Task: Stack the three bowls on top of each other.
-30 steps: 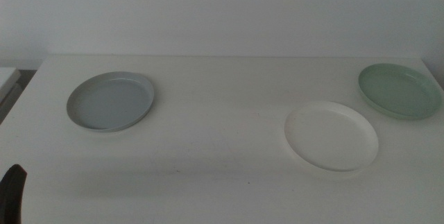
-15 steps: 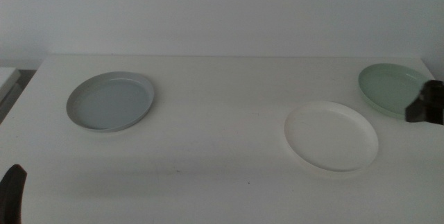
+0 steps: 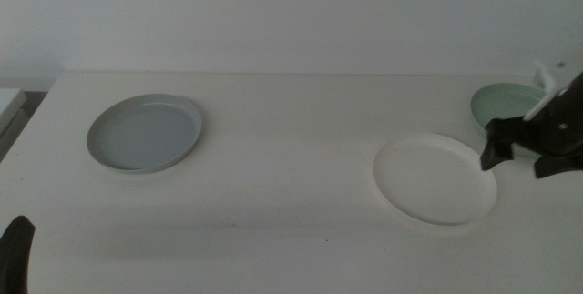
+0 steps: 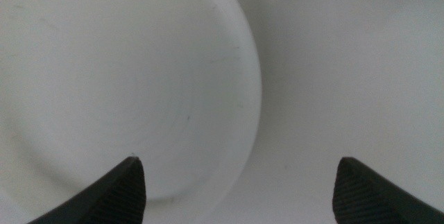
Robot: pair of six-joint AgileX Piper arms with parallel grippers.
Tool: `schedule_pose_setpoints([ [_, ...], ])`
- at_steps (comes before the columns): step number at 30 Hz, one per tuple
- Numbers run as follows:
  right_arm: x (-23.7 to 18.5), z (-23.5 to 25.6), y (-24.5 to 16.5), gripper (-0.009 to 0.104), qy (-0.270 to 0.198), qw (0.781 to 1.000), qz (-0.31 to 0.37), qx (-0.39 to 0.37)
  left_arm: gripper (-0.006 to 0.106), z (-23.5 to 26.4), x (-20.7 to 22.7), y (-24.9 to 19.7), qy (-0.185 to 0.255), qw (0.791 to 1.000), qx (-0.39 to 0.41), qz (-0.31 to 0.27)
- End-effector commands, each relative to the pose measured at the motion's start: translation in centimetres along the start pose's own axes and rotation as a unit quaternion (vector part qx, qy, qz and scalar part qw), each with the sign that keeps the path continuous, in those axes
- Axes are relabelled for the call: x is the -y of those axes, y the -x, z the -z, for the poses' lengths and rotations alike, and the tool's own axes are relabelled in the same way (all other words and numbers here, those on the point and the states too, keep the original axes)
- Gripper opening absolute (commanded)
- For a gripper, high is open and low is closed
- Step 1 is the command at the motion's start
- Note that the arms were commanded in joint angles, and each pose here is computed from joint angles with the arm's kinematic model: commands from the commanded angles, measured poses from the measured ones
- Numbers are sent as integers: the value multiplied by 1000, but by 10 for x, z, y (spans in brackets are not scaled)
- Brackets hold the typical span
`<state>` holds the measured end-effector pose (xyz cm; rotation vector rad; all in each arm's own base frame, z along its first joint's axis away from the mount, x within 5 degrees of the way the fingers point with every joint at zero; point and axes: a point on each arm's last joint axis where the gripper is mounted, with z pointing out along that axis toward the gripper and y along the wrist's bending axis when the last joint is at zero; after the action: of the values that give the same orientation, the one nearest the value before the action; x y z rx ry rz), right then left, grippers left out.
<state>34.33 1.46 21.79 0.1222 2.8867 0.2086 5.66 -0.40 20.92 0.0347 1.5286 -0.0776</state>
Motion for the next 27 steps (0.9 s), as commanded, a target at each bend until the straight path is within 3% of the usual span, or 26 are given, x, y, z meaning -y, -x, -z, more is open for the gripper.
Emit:
schedule_pose_setpoints([
  [1,0,-15,7,71,-1,1000,0,-11,94,0,0,1,1,1000,7,-1],
  [12,4,-67,18,58,5,999,-22,-33,94,0,0,1,1,1000,7,-1],
  [15,4,-72,17,46,5,999,-24,-39,94,0,0,1,1,1000,7,-1],
  [21,4,-73,18,2,5,999,-24,-37,94,0,0,1,1,1000,7,-1],
  [27,3,-68,15,-3,8,999,-24,-48,94,0,0,1,1,1000,7,-1],
])
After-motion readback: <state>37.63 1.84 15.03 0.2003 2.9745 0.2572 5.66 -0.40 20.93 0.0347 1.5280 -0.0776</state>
